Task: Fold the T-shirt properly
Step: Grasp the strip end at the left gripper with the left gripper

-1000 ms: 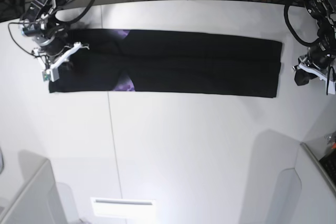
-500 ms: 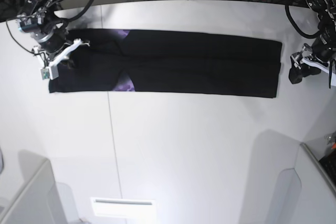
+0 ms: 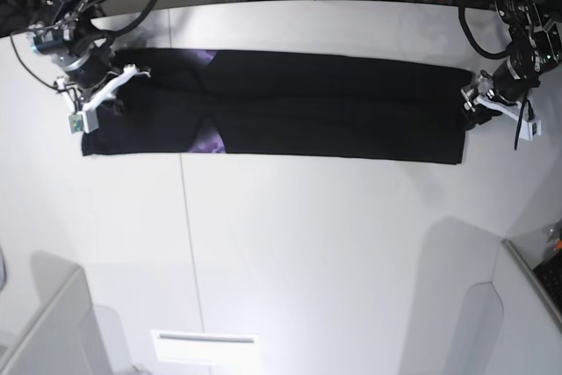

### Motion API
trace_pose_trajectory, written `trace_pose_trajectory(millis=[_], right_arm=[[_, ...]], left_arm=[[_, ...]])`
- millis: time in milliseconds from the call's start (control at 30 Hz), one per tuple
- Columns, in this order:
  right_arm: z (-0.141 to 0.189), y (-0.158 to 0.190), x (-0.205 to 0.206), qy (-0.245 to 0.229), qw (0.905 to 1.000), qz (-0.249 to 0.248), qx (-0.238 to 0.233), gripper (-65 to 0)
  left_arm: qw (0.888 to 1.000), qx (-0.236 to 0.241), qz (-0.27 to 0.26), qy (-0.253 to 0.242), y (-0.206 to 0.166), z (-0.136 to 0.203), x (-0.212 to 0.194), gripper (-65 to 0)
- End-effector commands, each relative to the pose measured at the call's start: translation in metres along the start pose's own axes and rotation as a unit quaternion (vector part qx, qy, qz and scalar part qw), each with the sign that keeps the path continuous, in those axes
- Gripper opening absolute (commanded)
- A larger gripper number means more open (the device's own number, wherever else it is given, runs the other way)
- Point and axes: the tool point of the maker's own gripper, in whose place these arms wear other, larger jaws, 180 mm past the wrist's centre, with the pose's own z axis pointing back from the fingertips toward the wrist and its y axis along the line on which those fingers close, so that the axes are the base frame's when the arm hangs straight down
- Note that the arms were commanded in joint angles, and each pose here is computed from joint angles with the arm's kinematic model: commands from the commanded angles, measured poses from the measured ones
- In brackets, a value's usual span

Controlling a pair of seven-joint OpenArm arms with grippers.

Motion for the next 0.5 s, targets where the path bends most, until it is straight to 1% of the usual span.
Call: trace_pose_trajectory(millis=[0,133,200,233,267,367,467], right_arm=[[0.004,0.0,0.016,-0.028,0.9996,0.008,0.001,-65.0],[0.004,0.0,0.015,-0.027,0.9996,0.008,0.001,-65.0],[0.004,0.0,0.015,-0.027,0.9996,0.008,0.001,-65.0],[0.004,0.0,0.015,-0.027,0.9996,0.008,0.001,-65.0],[0.004,0.0,0.015,-0.027,0.9996,0.008,0.001,-65.0],[0.004,-0.001,0.016,-0.028,0.9996,0.009,0.001,-65.0],[0.004,0.0,0.016,-0.028,0.9996,0.008,0.001,-65.0]], left_arm=[[1.0,-0.014,-0.017,-0.014,-0.01,-0.001,0.016,-14.8],[1.0,-0.017,-0.011,0.007,-0.012,-0.011,0.004,-15.0],[1.0,-0.017,-0.009,0.009,-0.011,-0.012,0.002,-15.8],[1.0,-0.017,-0.007,0.01,-0.01,-0.012,0.001,-18.6],[1.0,-0.016,-0.006,0.011,-0.01,-0.012,0.0,-22.9],[1.0,-0.015,-0.006,0.012,-0.009,-0.012,-0.001,-38.2],[1.0,-0.015,-0.006,0.013,-0.008,-0.012,-0.001,-50.2]])
